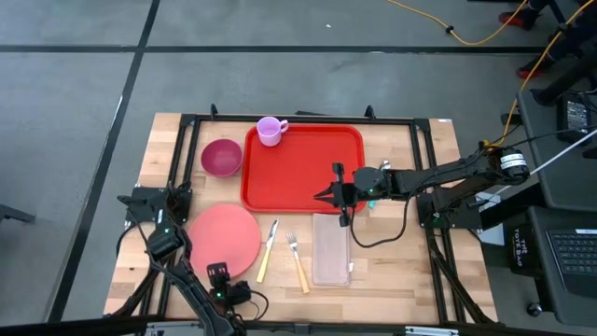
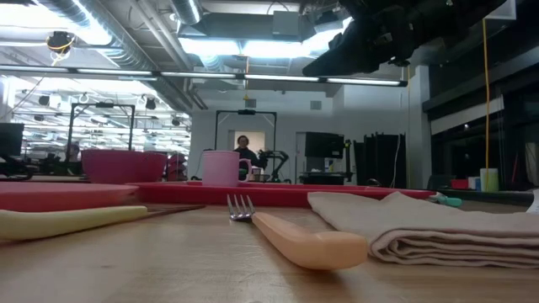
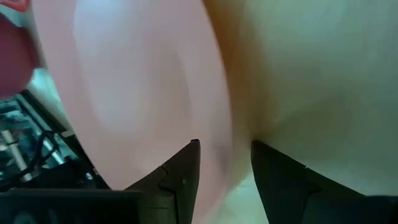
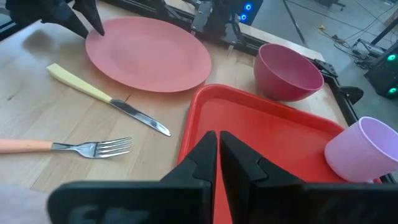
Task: Set up tray
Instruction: Put the pink plate on the bottom left of the orange tray
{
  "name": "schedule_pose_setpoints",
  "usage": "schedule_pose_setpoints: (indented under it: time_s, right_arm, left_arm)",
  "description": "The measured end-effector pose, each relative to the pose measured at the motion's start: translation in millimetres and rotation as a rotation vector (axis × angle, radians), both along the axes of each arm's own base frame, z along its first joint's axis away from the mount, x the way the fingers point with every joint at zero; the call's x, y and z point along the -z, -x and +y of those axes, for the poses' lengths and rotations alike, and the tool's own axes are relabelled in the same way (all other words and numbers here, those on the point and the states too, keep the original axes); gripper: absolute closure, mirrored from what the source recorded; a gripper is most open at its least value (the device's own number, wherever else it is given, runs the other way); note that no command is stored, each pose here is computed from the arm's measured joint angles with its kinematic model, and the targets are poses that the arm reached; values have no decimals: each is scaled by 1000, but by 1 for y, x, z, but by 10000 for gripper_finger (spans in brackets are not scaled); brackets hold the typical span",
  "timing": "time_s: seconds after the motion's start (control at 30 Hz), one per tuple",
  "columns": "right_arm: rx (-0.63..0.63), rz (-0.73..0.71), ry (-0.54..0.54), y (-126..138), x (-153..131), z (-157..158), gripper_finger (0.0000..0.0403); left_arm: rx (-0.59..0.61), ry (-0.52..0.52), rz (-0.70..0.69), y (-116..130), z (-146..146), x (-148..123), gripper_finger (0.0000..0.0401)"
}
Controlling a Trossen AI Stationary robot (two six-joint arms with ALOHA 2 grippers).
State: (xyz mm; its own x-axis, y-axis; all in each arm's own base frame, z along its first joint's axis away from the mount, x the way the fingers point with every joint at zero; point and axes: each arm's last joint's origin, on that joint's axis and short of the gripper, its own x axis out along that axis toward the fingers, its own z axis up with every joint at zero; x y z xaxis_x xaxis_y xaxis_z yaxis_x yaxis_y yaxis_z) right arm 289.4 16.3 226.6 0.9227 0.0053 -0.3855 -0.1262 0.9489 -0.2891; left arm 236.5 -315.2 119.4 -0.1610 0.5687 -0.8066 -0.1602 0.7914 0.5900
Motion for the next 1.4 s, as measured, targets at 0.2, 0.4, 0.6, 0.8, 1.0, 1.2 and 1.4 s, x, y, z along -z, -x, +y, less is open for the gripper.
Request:
schedule_pose_setpoints:
  time_s: [0.2, 0.4, 0.6, 0.8, 1.0, 1.2, 1.4]
  right_arm:
    - [0, 0, 0, 0, 0, 0, 377]
    - [0, 0, 0, 0, 0, 0, 377]
    - [0, 0, -1, 0, 0, 0, 377]
    - [0, 0, 0, 0, 0, 0, 377]
    - [0, 1, -1, 0, 0, 0, 377]
    - [0, 1, -1, 0, 0, 0, 377]
    - [2, 2, -4, 0, 0, 0, 377]
  left_arm:
    - [18, -15, -11, 0, 0, 1, 260]
    - [7, -19, -26, 0, 0, 1, 263]
    - [0, -13, -38, -1, 0, 3, 308]
    - [1, -29, -41, -1, 1, 4, 388]
    - [-26, -41, -70, -2, 1, 3, 396]
    - [-16, 18, -87, -7, -6, -6, 397]
    - [-18, 105, -110, -14, -17, -21, 397]
